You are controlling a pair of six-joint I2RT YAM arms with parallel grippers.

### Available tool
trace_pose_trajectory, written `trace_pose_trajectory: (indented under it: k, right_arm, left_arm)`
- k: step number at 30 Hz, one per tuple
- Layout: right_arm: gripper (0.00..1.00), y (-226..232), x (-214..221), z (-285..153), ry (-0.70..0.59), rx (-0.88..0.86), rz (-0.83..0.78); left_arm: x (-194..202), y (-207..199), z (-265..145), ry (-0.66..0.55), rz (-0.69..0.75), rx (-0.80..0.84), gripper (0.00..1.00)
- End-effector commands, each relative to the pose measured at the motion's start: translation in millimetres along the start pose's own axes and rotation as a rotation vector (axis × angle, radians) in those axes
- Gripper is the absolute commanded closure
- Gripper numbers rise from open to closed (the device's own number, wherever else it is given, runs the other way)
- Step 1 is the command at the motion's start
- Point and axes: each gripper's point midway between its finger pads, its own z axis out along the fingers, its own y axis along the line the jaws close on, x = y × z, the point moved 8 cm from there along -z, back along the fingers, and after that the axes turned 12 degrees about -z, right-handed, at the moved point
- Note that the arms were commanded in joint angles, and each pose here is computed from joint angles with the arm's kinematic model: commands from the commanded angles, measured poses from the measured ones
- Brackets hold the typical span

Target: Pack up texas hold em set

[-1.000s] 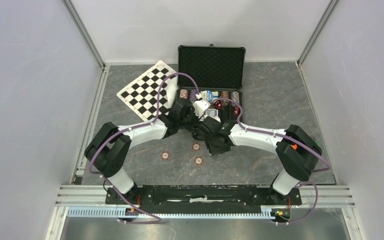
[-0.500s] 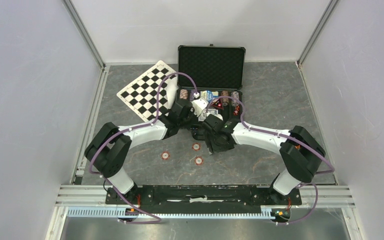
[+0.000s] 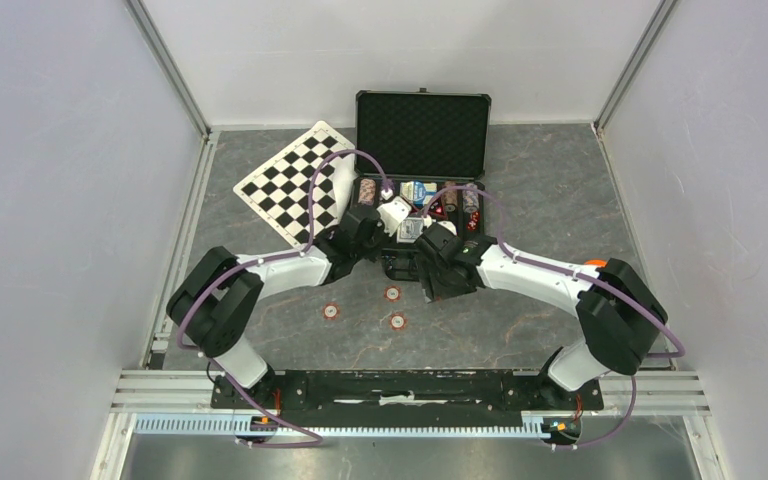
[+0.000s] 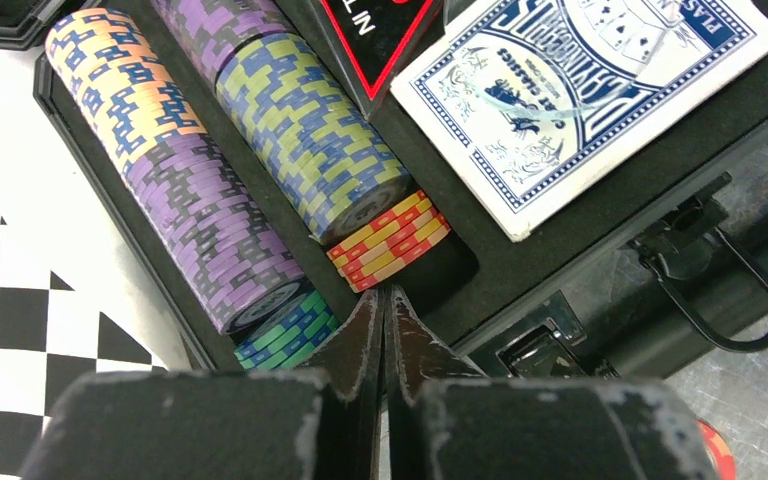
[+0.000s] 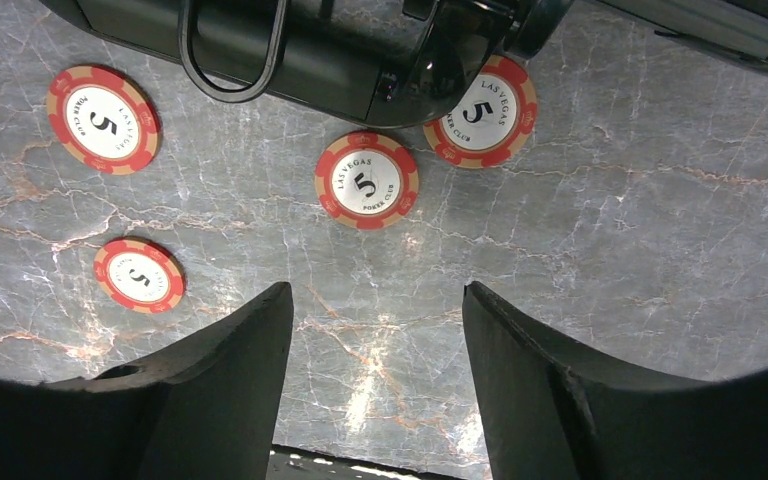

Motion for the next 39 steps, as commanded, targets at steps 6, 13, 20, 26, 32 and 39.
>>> trace_pose_trajectory:
  k: [6, 13, 20, 26, 32, 39]
  right_arm:
    - [0.32, -2.0, -2.3, -0.5, -0.028, 0.013, -0.009]
    - [0.32, -10.4, -0.1, 3.1, -0.020, 0.038, -0.007]
    - [0.33, -23.0, -3.1, 6.7, -0.015, 0.057, 0.000]
    - [0.33, -28.5, -5.8, 8.4, -0.017, 0.057, -0.003]
    - [0.32, -26.2, -11.5, 14.3, -0.012, 0.055, -0.007]
    - [0.32, -22.0, -21.7, 15.1, -0.021, 0.028, -0.010]
  left_arm:
    - [-18.7, 1.4, -5.2, -0.135, -0.071, 0.037, 0.95]
    - [-29.4, 2.6, -7.6, -0.193, -0.098, 0.059, 0.95]
    - [-26.3, 4.7, -3.7, -0.195, -0.123, 0.077, 0.94]
    - [-25.3, 7.2, -2.5, -0.201, -0.137, 0.072, 0.94]
    - [-28.9, 6.6, -9.1, -0.216, -0.144, 0.093, 0.94]
    - [-28.6, 6.5, -22.5, -0.203, -0.135, 0.108, 0.94]
